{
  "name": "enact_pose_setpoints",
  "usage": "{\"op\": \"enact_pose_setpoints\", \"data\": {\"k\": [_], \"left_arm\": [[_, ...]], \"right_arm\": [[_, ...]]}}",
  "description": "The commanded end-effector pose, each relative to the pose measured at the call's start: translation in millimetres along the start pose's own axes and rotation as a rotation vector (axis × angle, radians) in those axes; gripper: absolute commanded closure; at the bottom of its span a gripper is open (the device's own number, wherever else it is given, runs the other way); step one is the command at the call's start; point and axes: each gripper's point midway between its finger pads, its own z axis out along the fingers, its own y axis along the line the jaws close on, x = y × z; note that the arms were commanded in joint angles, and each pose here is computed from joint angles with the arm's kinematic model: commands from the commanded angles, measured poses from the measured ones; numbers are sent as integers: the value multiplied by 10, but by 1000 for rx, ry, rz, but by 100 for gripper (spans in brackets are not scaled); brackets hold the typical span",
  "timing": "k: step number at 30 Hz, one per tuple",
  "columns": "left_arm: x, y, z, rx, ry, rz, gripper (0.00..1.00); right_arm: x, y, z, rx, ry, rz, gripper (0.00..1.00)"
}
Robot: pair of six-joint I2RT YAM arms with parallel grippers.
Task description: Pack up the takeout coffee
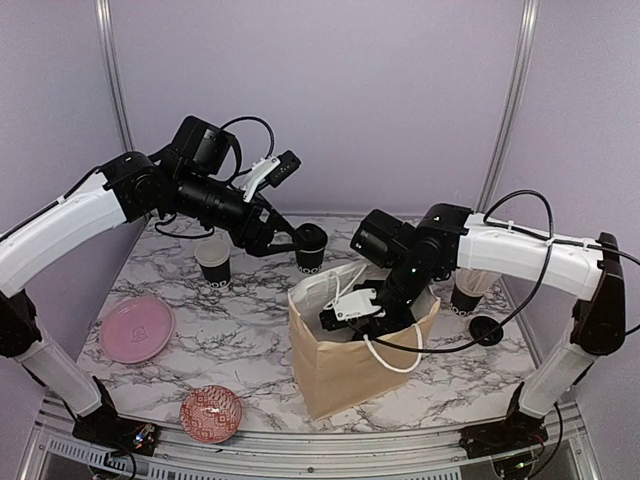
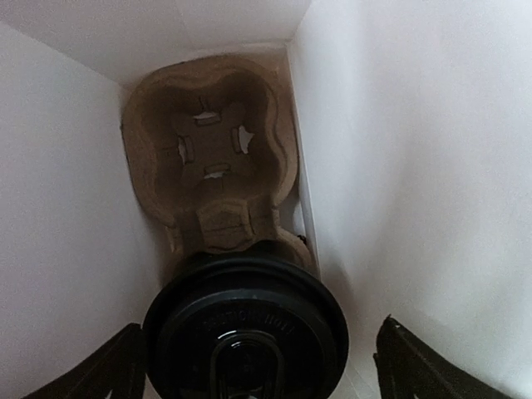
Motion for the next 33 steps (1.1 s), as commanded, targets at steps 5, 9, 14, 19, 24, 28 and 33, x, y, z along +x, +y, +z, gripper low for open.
{"op": "enact_pose_setpoints", "data": {"k": [5,9,14,19,24,28,33], "left_arm": [[153,453,136,-189,80,-7,21],[105,957,191,-377,103,-58,21],[86,1517,421,-559,144,-108,21],[13,1941,746,-616,138,-167,21],[-86,2285,999,-605,109,-189,18],[-76,2436,1162,-591,104,-194,16],[22,2529,1353,-572,117,-215,14]], "right_arm": [[130,-259,-297,19,-41,90,2],[222,-486,-425,80,-53,130,2],[346,-724,-529,151,-69,184,2],[298,-771,-651,167,-104,177,3],[136,-627,-834,106,-176,122,4],[51,-538,-967,81,-216,77,4],[2,-544,-1008,75,-232,66,5]]}}
